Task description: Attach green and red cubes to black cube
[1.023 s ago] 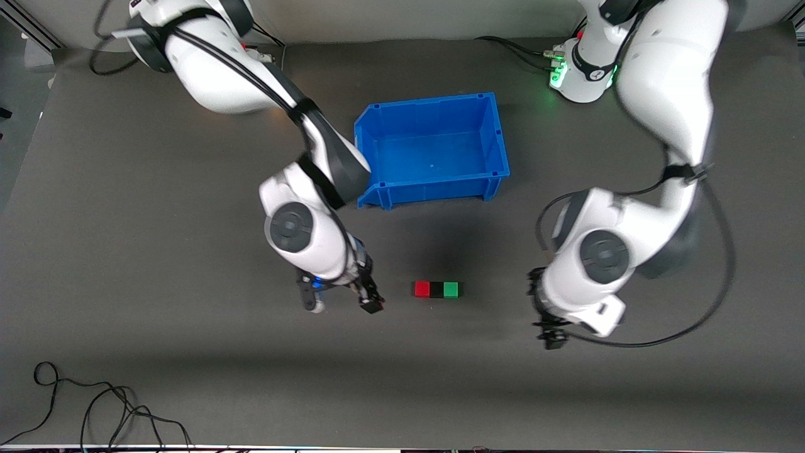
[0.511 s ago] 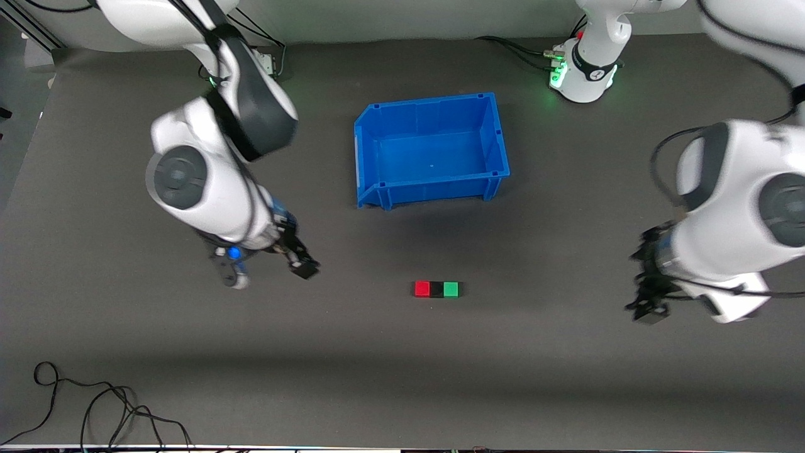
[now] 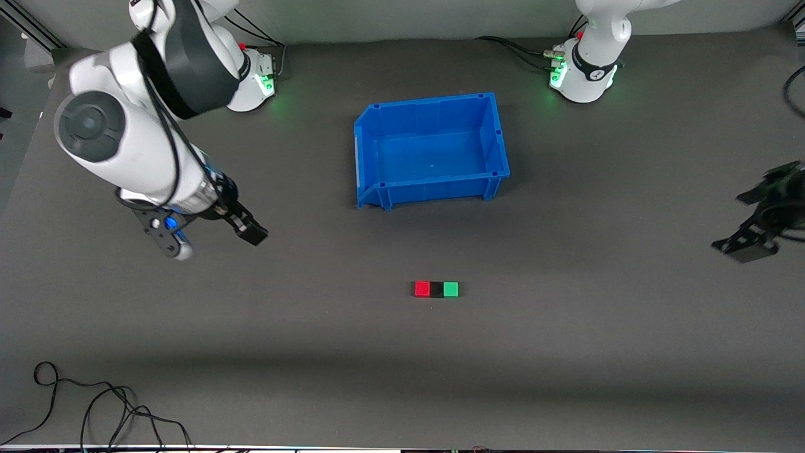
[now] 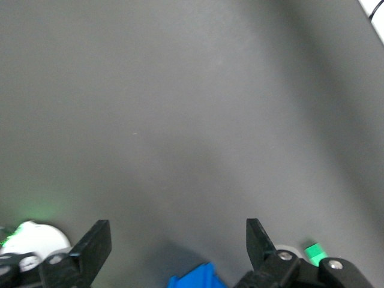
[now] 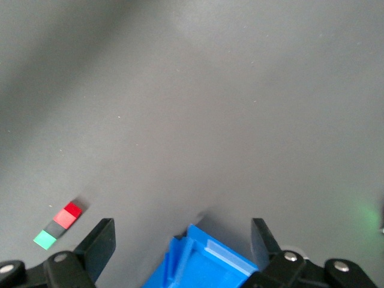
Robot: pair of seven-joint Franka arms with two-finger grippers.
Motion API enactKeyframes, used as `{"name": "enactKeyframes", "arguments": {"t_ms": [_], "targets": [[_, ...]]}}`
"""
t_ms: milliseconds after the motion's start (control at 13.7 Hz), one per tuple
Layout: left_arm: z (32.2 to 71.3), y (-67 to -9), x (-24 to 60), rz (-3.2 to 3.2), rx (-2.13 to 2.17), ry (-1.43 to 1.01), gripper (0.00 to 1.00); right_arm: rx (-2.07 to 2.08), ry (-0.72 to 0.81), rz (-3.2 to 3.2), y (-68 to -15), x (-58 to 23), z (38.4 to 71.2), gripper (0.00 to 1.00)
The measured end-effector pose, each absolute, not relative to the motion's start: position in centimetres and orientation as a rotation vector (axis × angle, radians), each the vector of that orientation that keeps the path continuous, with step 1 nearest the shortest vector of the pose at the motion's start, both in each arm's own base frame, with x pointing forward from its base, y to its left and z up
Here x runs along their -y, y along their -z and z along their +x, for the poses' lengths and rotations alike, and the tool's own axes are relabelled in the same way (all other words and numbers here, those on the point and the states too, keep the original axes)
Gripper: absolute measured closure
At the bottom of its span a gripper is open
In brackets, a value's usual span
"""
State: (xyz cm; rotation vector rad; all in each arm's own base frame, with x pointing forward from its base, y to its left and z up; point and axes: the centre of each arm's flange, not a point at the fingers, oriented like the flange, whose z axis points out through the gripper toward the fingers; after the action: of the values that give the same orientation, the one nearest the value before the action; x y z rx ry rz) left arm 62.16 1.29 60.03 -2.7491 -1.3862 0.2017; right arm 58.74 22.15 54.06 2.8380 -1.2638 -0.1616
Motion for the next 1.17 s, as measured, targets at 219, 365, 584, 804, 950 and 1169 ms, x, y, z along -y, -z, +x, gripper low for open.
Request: {"name": "enactKeyframes", "arguments": {"t_ms": [219, 365, 584, 804, 950, 1169], "targets": [[61.7, -60.4, -2.3, -2.778, 1.328, -0.234, 0.0, 1.142, 0.163, 2.906, -55.3, -20.3, 57.6, 0.0], [61.8, -60.3, -1.7, -2.836, 1.234, -0.246, 0.0, 1.056, 0.163, 2.951, -55.9, -18.2, 57.4, 0.0], [61.8, -60.4, -0.5, -2.975, 0.93, -0.249, 0.0, 1.068, 0.144, 2.973, -57.4, -14.0, 57.5, 0.0], [61.9, -60.4, 0.6, -3.083, 0.529, -0.24, 0.0, 0.943, 0.142, 3.011, -58.0, -11.6, 56.0, 0.0], [61.9, -60.5, 1.3, -3.104, 0.287, -0.233, 0.0, 0.778, 0.101, 3.026, -58.6, -10.9, 55.0, 0.0], [61.8, -61.1, 1.6, -3.107, 0.024, -0.213, 0.0, 0.595, 0.027, 3.078, -61.2, -8.4, 53.9, 0.0]]}}
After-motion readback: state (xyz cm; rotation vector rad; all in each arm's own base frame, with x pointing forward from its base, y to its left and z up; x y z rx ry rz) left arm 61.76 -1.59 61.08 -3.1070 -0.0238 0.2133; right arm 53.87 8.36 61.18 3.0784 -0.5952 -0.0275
